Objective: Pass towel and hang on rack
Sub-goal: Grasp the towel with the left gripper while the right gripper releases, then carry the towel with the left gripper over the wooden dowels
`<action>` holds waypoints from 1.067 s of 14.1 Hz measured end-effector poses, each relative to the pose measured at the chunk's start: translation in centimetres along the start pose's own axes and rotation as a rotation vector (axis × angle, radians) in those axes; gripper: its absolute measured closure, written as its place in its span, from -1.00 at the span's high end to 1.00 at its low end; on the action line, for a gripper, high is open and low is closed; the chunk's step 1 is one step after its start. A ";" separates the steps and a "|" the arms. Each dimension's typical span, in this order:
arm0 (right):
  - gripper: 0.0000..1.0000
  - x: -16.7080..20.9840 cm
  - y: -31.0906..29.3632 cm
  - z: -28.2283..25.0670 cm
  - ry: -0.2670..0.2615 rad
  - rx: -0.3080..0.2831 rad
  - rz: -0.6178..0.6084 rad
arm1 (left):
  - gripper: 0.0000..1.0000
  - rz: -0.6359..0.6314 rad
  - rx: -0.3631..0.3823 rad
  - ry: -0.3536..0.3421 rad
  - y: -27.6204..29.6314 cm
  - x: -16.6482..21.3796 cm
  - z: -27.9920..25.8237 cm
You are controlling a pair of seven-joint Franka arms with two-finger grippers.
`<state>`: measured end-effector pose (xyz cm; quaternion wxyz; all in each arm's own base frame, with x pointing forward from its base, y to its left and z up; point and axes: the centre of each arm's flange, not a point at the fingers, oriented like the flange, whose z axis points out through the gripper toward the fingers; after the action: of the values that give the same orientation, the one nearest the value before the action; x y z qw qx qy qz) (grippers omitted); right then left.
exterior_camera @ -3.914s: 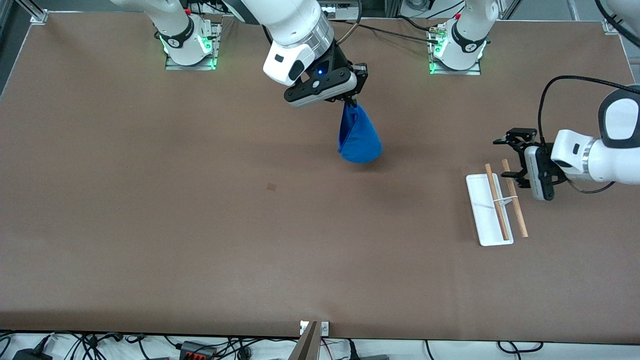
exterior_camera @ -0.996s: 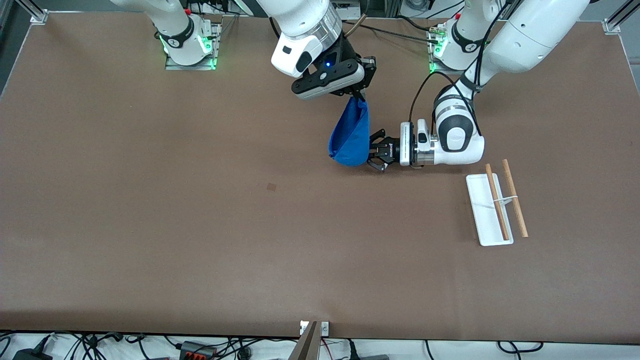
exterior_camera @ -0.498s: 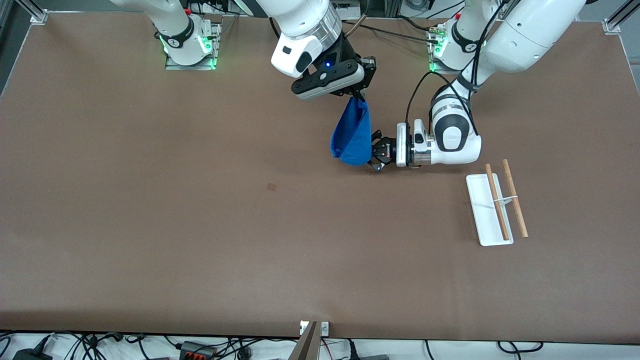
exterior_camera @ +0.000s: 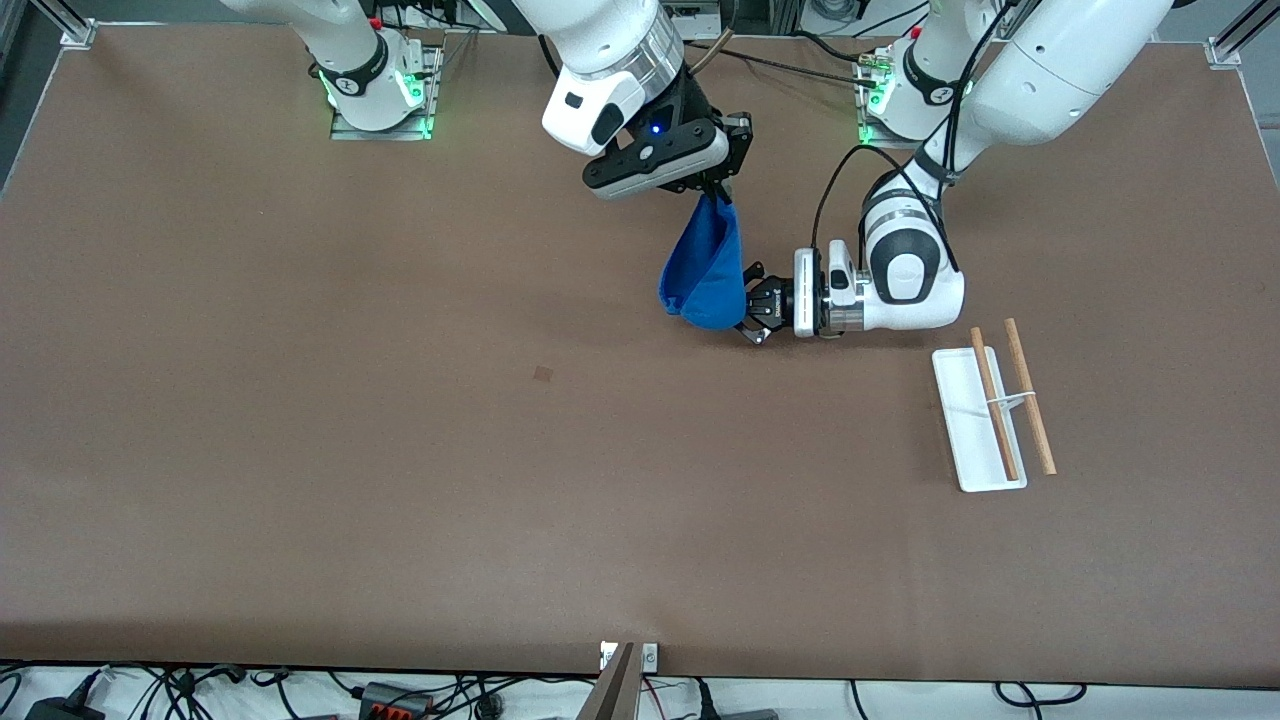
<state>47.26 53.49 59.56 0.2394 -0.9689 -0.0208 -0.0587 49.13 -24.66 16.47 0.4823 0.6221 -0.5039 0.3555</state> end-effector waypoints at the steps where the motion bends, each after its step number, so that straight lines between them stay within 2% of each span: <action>1: -0.43 0.2 0.2 -0.1 0.003 -0.001 0.003 | -0.96 -0.005 0.010 -0.008 -0.2 0.0 -0.2; 6: 0.59 2.5 2.3 -0.8 0.028 -0.014 -0.034 | -0.96 -0.023 0.071 -0.055 -1.1 1.4 -2.1; 8: 0.98 3.5 3.3 -1.1 0.037 -0.018 -0.040 | -0.96 -0.038 0.060 -0.116 -1.5 2.7 -3.5; 11: 1.00 4.1 3.9 -1.4 0.049 -0.028 -0.039 | -0.96 -0.073 0.048 -0.282 -2.7 4.5 -8.9; 12: 1.00 4.3 4.1 -1.5 0.063 -0.053 -0.052 | -0.96 -0.081 0.042 -0.347 -3.2 5.1 -11.4; 15: 1.00 5.8 7.1 -1.3 0.077 -0.203 -0.090 | -0.96 -0.105 0.000 -0.497 -4.7 7.2 -20.1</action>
<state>53.36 46.66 58.11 0.1377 -0.9833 -0.0488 -0.1082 56.26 -7.29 27.75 0.3615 0.7158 -0.5740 0.1659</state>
